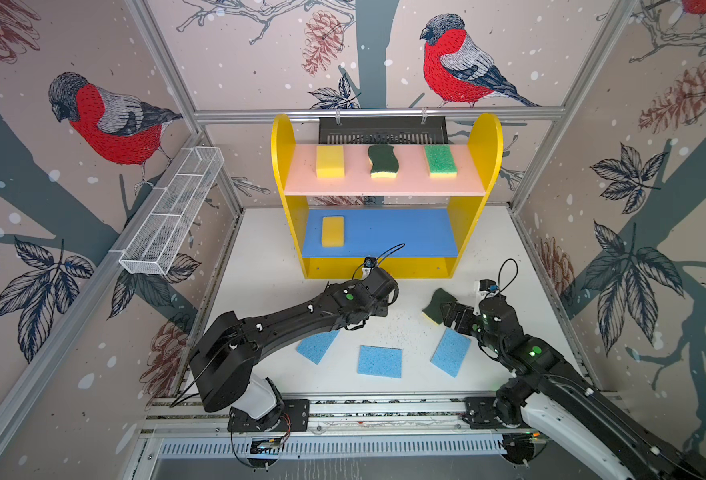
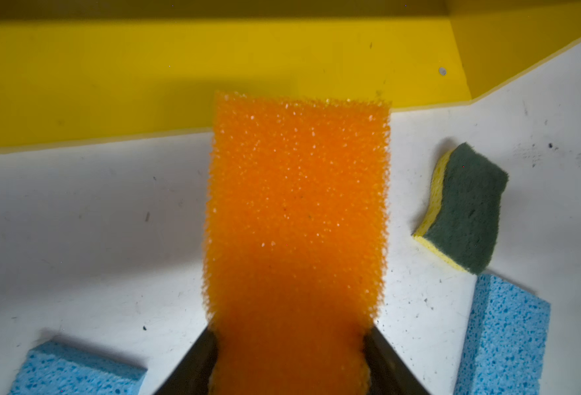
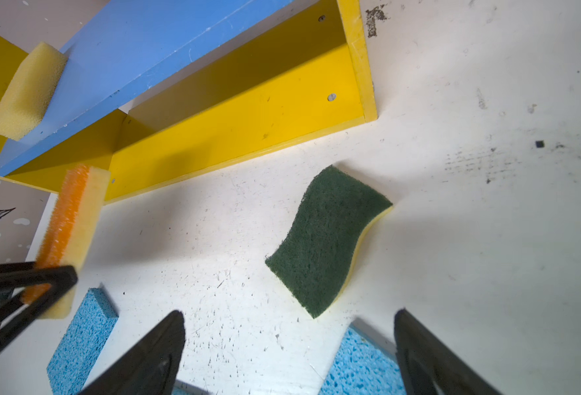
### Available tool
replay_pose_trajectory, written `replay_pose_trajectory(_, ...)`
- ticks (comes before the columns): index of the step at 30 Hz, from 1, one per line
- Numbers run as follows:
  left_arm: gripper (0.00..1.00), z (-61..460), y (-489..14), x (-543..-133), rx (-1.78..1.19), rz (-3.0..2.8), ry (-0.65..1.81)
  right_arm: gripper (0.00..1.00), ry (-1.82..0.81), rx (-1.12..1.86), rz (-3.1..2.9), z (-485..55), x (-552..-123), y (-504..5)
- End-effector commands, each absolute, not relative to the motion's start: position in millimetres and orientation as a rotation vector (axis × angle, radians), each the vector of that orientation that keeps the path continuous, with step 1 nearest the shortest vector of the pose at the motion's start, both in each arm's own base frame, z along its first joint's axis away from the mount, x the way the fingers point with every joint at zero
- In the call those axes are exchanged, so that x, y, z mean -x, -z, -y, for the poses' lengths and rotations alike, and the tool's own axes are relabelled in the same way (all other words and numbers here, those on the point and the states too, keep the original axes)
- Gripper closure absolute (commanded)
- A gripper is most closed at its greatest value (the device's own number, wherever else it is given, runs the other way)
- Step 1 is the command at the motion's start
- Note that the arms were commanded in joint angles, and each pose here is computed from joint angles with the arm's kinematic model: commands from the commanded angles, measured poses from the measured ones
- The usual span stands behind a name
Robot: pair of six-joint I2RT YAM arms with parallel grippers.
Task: Arrange cleaning sponges on a shelf
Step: Pick up the cleaning sponge from the center of the table, then place the cleaning sponge on the shelf.
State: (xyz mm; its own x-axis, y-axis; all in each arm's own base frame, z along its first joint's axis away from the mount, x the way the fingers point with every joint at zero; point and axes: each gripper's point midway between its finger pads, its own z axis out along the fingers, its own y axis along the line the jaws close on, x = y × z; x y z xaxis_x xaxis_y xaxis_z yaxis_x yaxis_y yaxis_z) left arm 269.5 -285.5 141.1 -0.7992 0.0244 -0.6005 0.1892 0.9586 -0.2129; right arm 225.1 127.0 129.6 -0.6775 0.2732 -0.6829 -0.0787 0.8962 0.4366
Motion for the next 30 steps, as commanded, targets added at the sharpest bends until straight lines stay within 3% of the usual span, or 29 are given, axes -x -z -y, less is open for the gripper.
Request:
replay_pose_trajectory(1, 0.43, 283, -167, -283, -0.108, -2.38, 0.34, 0.05, -0.568, -0.109, -2.221, -130, -229, -139)
replay_pose_trajectory(12, 0.42, 278, -221, -336, -0.029, -2.178, 0.22, 0.05, -0.564, -0.075, -2.208, -133, -232, -146)
replay_pose_trajectory(30, 0.43, 285, -221, -405, 0.019, -2.077, 0.187, 0.05, -0.557, -0.025, -2.21, -140, -238, -147)
